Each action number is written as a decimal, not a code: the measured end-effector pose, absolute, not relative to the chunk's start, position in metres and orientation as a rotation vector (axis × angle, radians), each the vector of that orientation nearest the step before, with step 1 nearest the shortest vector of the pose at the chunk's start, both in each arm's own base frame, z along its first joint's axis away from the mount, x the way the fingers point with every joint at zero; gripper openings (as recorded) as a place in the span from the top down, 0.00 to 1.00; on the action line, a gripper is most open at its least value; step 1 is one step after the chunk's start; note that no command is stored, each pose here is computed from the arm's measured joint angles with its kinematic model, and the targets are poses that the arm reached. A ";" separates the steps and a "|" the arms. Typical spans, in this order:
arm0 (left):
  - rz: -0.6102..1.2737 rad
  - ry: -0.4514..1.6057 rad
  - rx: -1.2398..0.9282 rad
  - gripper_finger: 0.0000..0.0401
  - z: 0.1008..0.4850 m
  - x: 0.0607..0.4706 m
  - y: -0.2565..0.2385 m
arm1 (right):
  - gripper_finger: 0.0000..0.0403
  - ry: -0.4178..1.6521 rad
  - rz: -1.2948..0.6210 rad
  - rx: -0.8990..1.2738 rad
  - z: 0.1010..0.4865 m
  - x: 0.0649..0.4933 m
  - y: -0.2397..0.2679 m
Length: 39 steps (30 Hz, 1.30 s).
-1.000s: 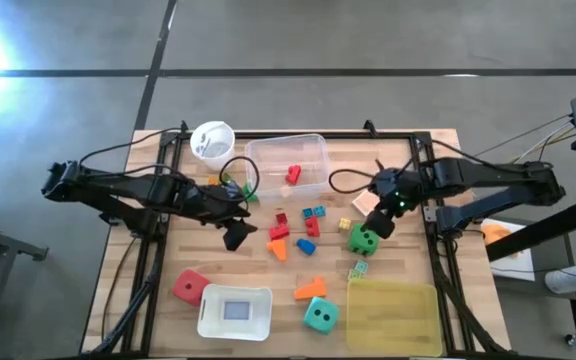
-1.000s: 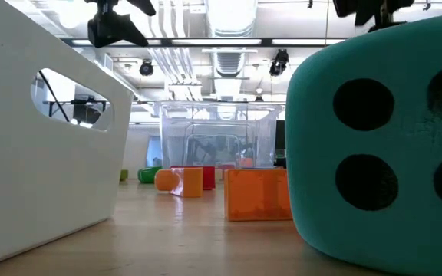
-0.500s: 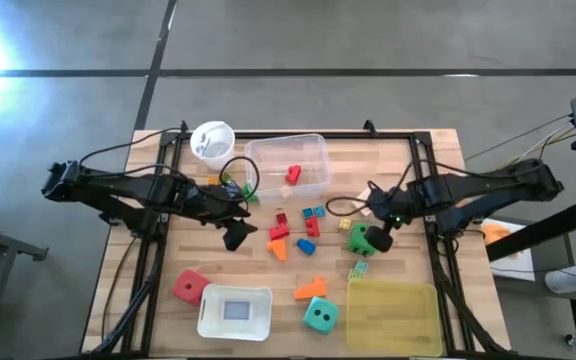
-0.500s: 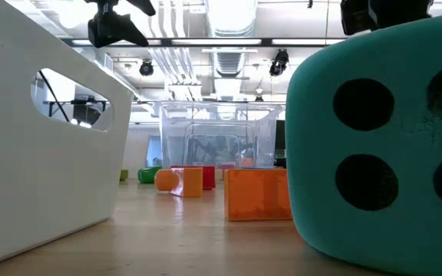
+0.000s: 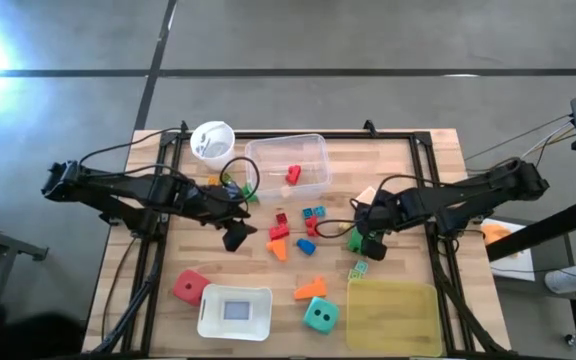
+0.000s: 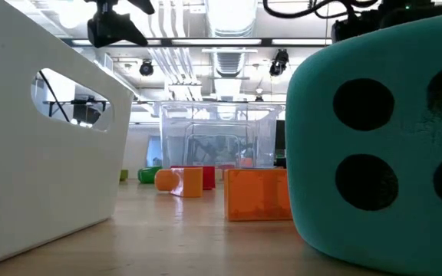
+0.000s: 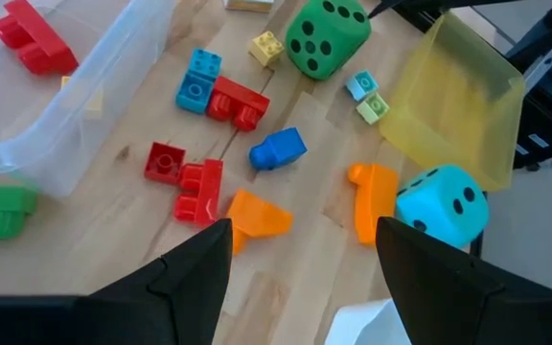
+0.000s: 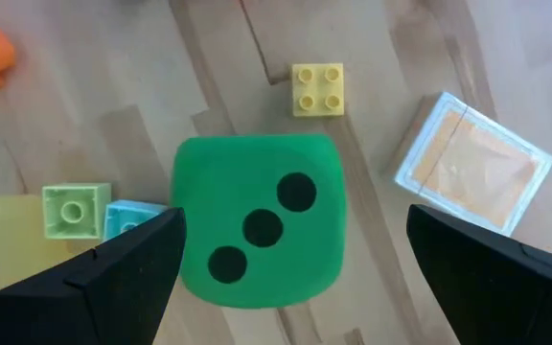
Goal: Pick & Place Toys
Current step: Put the green dice into the yellow bin
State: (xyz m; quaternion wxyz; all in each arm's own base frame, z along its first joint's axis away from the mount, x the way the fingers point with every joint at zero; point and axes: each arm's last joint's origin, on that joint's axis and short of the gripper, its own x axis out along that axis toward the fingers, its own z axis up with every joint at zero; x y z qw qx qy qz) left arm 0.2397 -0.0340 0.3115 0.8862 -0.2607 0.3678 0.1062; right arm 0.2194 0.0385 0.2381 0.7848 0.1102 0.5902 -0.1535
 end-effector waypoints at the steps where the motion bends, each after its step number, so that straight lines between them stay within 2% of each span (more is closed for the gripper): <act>1: 0.221 0.765 -0.544 0.35 0.311 0.240 -0.034 | 0.04 1.272 -0.321 0.249 0.236 0.219 0.039; 25: 0.202 0.773 -0.548 0.35 0.311 0.240 -0.035 | 0.04 1.272 -0.245 0.245 0.202 0.213 0.041; 39: 0.200 0.774 -0.542 0.35 0.311 0.240 -0.035 | 0.04 1.275 -0.261 0.358 0.194 0.219 0.046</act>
